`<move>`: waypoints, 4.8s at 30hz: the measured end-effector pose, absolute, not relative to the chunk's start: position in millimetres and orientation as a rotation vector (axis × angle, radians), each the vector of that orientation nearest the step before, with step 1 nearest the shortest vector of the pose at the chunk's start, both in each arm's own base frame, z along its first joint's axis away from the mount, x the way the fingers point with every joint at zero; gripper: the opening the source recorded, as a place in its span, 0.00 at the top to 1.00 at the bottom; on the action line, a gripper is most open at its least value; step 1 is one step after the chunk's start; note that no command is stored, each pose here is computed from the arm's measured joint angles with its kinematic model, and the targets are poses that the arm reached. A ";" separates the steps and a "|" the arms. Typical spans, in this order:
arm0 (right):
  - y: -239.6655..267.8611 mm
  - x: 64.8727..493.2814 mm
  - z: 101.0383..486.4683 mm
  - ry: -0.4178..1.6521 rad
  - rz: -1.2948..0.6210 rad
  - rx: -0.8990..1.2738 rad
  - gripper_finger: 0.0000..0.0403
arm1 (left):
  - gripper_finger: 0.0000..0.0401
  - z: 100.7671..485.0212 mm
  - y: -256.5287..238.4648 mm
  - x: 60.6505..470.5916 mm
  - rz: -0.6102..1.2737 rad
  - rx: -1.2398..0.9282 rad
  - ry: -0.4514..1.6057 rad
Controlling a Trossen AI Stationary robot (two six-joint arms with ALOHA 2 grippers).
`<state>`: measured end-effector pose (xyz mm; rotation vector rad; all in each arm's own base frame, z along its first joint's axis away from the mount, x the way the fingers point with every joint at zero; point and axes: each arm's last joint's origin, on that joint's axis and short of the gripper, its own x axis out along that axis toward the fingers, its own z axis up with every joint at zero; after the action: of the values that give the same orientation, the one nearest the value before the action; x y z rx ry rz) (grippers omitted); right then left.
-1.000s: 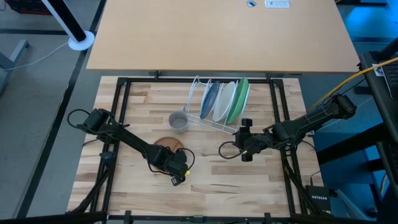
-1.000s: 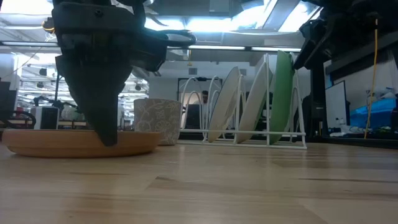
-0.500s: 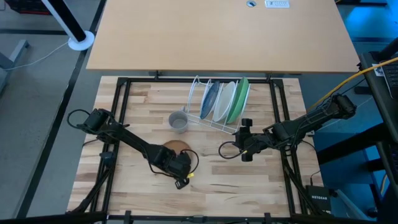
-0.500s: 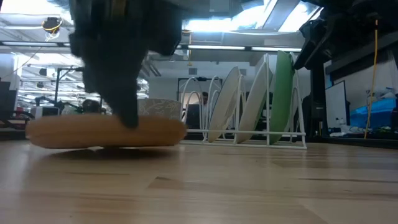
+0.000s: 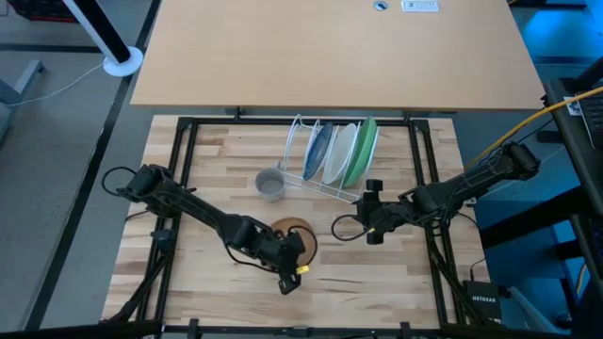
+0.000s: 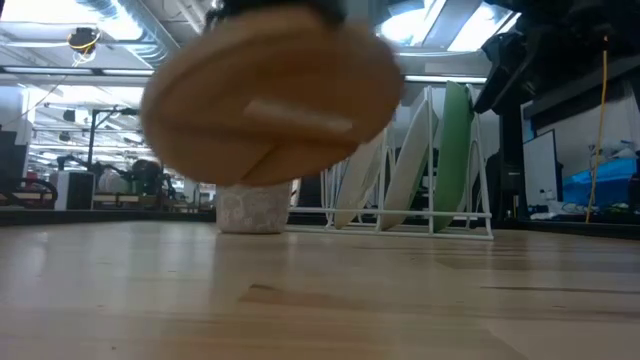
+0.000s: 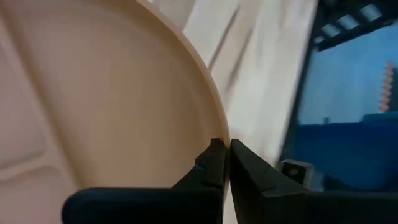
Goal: Sort dishes
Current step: Put the brown plate in the dish rack
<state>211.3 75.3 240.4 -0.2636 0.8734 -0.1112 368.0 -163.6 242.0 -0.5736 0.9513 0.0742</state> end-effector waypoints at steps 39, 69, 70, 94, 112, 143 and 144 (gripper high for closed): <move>51.7 168.4 313.9 0.724 -0.253 -0.409 0.51 | 1.00 403.2 37.1 374.4 0.189 -0.477 0.306; 51.2 166.8 312.2 0.747 -0.246 -0.416 0.51 | 1.00 343.6 117.9 401.0 0.262 -0.731 0.438; 51.2 166.8 312.2 0.747 -0.246 -0.416 0.51 | 1.00 341.9 117.8 401.2 0.265 -0.733 0.448; 50.4 163.8 309.0 0.793 -0.228 -0.432 0.51 | 1.00 350.8 128.2 404.1 0.090 -0.818 0.367; 49.0 160.5 306.4 0.827 -0.249 -0.404 0.51 | 1.00 379.8 154.6 351.9 0.096 -0.672 0.419; 52.5 168.9 313.5 0.717 -0.249 -0.344 0.51 | 1.00 266.3 135.4 274.0 0.057 -0.775 0.051; 52.7 169.3 314.0 0.711 -0.249 -0.340 0.51 | 1.00 264.6 136.0 273.4 0.066 -0.779 0.054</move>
<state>169.3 52.7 314.0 -0.3401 0.7109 -0.2491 273.4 136.0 264.6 -0.7786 0.0542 0.0655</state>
